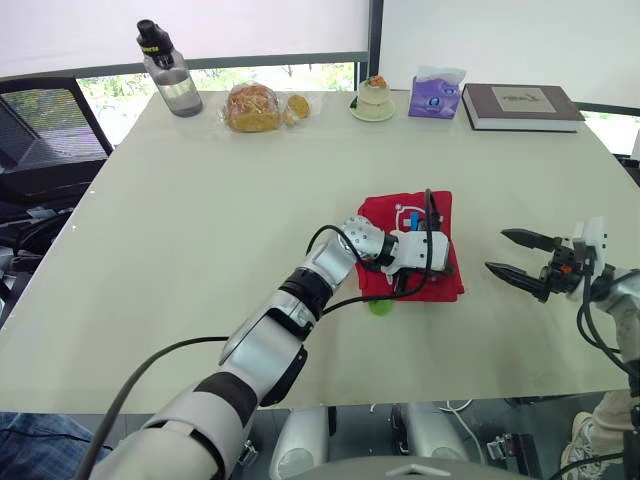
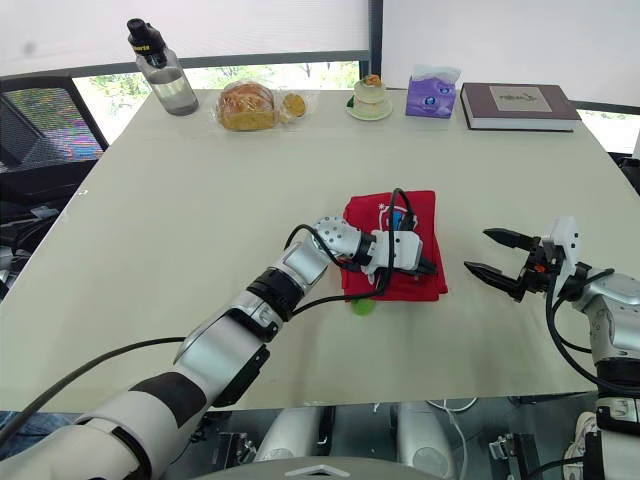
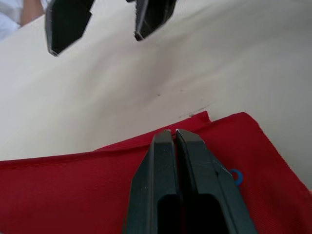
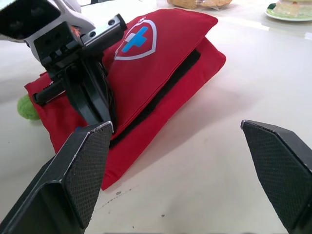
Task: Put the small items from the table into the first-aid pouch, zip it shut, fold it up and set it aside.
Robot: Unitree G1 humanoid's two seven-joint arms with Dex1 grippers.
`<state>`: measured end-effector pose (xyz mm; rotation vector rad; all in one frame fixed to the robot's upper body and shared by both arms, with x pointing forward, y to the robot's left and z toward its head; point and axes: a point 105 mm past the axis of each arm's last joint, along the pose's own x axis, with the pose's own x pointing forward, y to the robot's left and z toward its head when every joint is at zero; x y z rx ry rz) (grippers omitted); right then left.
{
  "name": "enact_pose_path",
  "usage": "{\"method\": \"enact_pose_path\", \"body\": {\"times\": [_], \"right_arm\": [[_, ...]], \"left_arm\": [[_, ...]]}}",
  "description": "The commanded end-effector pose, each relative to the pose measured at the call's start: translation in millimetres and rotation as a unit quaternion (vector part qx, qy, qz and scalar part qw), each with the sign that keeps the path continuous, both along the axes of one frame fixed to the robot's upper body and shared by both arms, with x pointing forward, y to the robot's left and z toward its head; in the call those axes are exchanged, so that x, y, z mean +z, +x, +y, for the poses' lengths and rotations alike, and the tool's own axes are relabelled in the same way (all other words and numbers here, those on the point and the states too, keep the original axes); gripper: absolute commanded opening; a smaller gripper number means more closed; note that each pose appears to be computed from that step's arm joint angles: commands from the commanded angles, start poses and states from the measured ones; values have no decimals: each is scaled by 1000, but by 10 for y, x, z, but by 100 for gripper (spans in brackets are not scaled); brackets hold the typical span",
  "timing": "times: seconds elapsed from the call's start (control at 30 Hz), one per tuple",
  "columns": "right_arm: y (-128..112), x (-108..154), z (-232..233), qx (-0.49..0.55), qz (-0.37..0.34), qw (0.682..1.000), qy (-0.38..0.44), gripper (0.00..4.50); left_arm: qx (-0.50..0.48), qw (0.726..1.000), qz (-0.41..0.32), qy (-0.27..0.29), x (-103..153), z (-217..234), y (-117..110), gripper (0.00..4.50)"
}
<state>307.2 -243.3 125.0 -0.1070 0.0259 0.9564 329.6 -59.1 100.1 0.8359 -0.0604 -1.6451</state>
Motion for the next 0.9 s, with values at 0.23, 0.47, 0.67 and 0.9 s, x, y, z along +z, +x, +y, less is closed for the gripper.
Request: {"method": "enact_pose_path", "body": {"times": [0.23,0.47,0.67,0.9], "right_arm": [[-27,147,-60,-6,-24,1000,-2,450],[-36,133,-68,-8,-20,1000,-3,450],[-37,132,-39,-6,-21,1000,-3,450],[-41,128,-35,-6,-19,1000,-3,450]], "left_arm": [[-1,986,134,100,-557,120,-242,17],[-18,976,195,96,-486,129,-332,17],[-33,977,179,108,-479,202,-338,17],[22,979,189,-78,136,-56,-65,17]]}}
